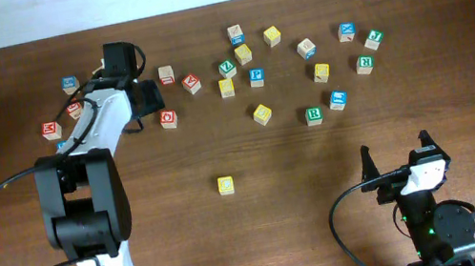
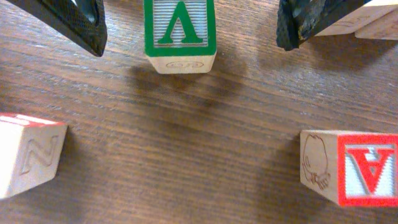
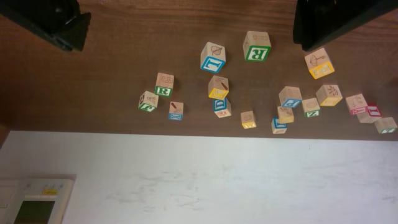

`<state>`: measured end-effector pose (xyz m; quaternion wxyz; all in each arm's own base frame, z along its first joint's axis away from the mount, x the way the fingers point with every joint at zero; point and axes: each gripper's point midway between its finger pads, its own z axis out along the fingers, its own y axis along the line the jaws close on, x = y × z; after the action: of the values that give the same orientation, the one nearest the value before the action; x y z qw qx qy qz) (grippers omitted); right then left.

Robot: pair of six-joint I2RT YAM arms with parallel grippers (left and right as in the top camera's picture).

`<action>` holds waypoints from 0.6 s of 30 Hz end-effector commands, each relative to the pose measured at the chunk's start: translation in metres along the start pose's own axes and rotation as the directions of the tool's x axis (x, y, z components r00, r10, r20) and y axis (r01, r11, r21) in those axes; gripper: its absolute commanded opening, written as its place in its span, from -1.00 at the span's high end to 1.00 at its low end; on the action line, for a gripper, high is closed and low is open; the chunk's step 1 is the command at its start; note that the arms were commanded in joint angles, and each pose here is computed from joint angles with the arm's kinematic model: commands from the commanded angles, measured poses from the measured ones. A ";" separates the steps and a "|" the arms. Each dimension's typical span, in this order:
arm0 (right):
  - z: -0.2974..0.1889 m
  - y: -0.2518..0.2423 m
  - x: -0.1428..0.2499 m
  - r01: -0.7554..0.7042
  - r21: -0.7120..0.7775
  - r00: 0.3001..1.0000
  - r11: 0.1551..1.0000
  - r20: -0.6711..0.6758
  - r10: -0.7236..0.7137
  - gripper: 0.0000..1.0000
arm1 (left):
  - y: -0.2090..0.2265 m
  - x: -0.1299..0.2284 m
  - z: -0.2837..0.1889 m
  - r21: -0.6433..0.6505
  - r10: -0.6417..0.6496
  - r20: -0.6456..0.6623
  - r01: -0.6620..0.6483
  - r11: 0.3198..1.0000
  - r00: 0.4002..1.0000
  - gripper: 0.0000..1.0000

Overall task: Spell out CVPR
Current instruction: 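Move the left gripper to the green V block and grasp it, then carry the V block and place it right of the C block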

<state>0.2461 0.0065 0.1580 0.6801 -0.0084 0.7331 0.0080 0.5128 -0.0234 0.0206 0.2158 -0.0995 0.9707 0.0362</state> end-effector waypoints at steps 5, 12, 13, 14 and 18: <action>0.000 0.001 0.003 -0.003 -0.003 1.000 1.000 -0.007 0.003 -0.97 | -0.002 0.005 0.007 0.008 0.005 -0.001 -0.005 1.000 1.000 -0.12; 0.000 0.001 0.003 -0.003 -0.003 1.000 1.000 -0.007 0.003 -0.97 | -0.009 0.017 0.029 0.041 0.010 -0.037 -0.008 0.999 0.999 0.03; 0.000 0.001 0.003 -0.003 -0.003 1.000 1.000 -0.007 0.003 -0.97 | -0.009 0.020 0.033 0.038 0.011 -0.045 -0.009 0.999 0.999 0.07; 0.000 0.001 0.003 -0.003 -0.003 1.000 1.000 -0.007 0.003 -0.97 | -0.008 0.018 0.033 0.039 0.009 -0.039 -0.007 0.999 0.999 0.06; 0.000 0.001 0.003 -0.003 -0.003 1.000 1.000 -0.007 0.003 -0.97 | -0.009 0.015 0.032 0.041 0.007 -0.031 -0.006 0.999 0.999 0.21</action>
<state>0.2462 0.0065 0.1581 0.6802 -0.0084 0.7329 0.0080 0.5208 -0.0312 0.0054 0.2246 -0.0955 0.9696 0.0156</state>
